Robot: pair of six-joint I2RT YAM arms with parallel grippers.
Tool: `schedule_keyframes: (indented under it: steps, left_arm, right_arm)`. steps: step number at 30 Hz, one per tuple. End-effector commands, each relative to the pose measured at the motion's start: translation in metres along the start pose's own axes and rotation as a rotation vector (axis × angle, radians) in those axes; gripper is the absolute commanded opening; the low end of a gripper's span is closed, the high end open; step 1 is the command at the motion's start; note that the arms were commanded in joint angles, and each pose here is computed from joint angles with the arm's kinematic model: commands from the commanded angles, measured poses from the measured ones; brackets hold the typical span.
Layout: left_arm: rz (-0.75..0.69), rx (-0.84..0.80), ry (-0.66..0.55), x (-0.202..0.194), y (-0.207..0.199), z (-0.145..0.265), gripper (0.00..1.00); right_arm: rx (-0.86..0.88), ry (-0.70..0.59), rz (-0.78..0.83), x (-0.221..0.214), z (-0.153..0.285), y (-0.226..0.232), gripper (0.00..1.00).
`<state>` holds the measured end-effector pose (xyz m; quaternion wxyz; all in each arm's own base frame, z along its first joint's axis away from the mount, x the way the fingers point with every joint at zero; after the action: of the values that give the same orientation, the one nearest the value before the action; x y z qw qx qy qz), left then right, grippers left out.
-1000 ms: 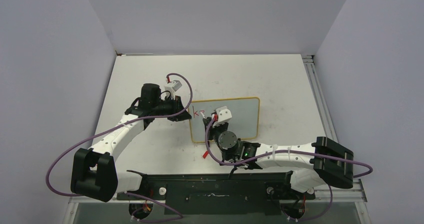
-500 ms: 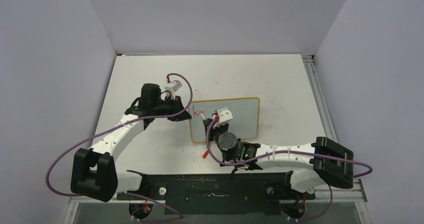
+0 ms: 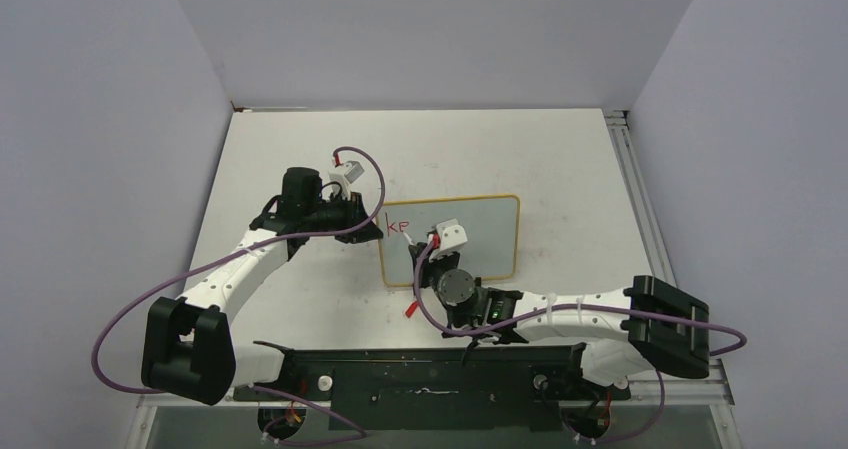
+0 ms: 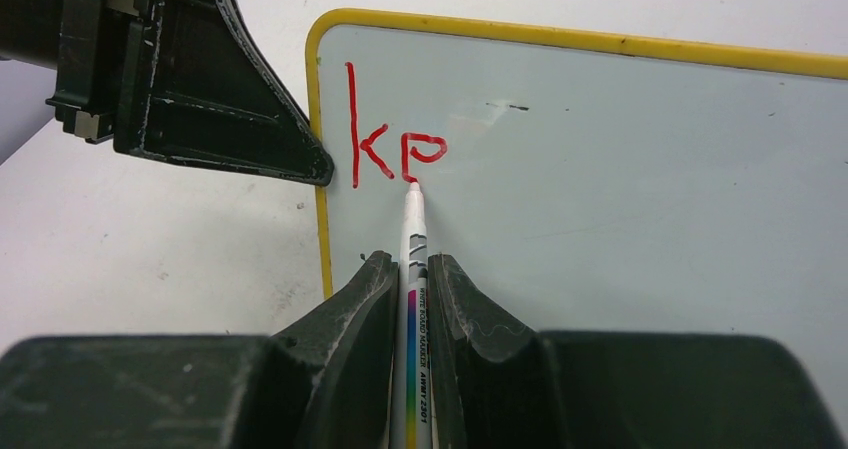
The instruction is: Write a sentence on the whiteboard
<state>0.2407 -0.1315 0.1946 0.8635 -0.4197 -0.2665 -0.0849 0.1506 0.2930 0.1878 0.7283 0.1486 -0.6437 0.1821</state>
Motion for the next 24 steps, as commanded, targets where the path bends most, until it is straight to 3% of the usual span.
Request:
schedule_keyframes:
  steps: [1, 14, 24]
  left_arm:
    - [-0.048, -0.05, -0.042, 0.012, -0.017, 0.008, 0.0]
    - [-0.047, -0.047, -0.042, 0.012, -0.017, 0.008, 0.0]
    - [-0.047, -0.045, -0.042, 0.011, -0.016, 0.008, 0.0]
  right_arm:
    - [-0.057, -0.02, -0.02, 0.007, 0.006, -0.009, 0.05]
    - [0.027, -0.08, -0.028, 0.032, 0.023, -0.007, 0.05]
    - [-0.004, -0.076, -0.029, 0.034, 0.022, -0.015, 0.05]
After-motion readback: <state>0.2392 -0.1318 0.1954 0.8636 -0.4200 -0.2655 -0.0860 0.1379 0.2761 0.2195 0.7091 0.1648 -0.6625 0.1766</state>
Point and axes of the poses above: each gripper's point midway between its finger pads, its own z axis back along the fingers, its own y axis along the line the jaws close on, x = y × z, the point moved 9 cm from there along z, back along the fingers, and after that the axes turned 10 degrees about z, right-handed, at the moved point
